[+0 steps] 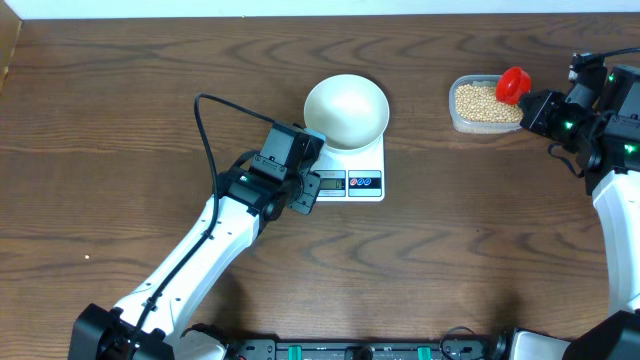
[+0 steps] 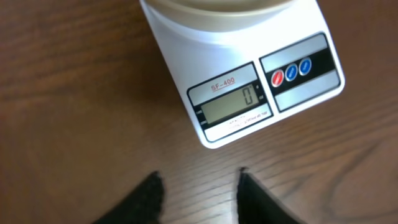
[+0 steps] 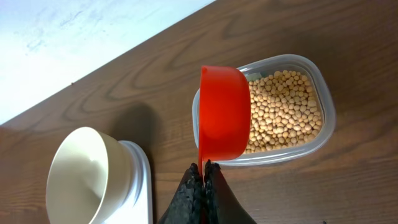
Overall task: Scoop item into bowl and weigh 50g on scale
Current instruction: 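Withdraw the left gripper from the scale, holding scoop above tub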
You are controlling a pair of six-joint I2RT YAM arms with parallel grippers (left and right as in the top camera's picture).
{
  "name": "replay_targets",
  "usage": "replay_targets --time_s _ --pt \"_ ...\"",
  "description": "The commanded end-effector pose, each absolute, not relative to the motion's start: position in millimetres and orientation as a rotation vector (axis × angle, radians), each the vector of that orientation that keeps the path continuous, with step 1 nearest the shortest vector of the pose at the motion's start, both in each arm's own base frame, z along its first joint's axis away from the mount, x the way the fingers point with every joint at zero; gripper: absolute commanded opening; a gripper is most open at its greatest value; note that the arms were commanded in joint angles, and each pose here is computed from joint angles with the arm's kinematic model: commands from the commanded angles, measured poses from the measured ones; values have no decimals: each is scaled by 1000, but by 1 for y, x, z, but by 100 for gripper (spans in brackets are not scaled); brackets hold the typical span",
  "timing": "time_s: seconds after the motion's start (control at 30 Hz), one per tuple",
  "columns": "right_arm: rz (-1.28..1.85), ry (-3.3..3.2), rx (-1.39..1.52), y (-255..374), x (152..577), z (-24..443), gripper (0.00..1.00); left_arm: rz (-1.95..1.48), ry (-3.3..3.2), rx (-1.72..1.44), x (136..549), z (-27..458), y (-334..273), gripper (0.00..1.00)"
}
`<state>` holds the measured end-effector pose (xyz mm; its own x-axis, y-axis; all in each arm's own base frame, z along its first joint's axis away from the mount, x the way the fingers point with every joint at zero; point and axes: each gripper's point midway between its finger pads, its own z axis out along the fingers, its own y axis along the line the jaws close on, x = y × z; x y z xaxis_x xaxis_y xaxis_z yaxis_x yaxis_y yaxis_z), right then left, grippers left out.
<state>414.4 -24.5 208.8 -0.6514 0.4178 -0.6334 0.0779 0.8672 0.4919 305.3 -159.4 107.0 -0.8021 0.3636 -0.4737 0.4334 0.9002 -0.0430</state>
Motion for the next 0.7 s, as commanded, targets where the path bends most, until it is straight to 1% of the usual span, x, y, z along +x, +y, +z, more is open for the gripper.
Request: replay_targets --time_s 0.0,0.07,0.1,0.2,0.33,0.47,0.57,0.6,0.67 --pt "531 2207 329 -26 416 224 1 -214 2604 579 303 106 -159 53" --pt "531 2207 329 -26 416 224 1 -214 2603 580 303 106 -159 57" --pt "531 2207 328 -26 416 224 1 -215 2604 580 303 106 -159 63" --pt "532 2208 329 -26 416 224 1 -215 2604 580 303 106 -159 67" --pt "531 2208 328 -26 416 224 1 -215 2603 580 303 106 -159 78" --pt "529 2208 324 -26 416 224 1 -215 2603 580 303 106 -159 80" --pt "527 2208 326 -26 416 224 1 -215 2604 578 303 106 -159 88" --pt "521 2209 329 -27 416 224 1 -218 2605 564 303 107 -159 95" --pt "518 2211 332 -28 416 223 1 -228 2595 537 304 111 -159 95"
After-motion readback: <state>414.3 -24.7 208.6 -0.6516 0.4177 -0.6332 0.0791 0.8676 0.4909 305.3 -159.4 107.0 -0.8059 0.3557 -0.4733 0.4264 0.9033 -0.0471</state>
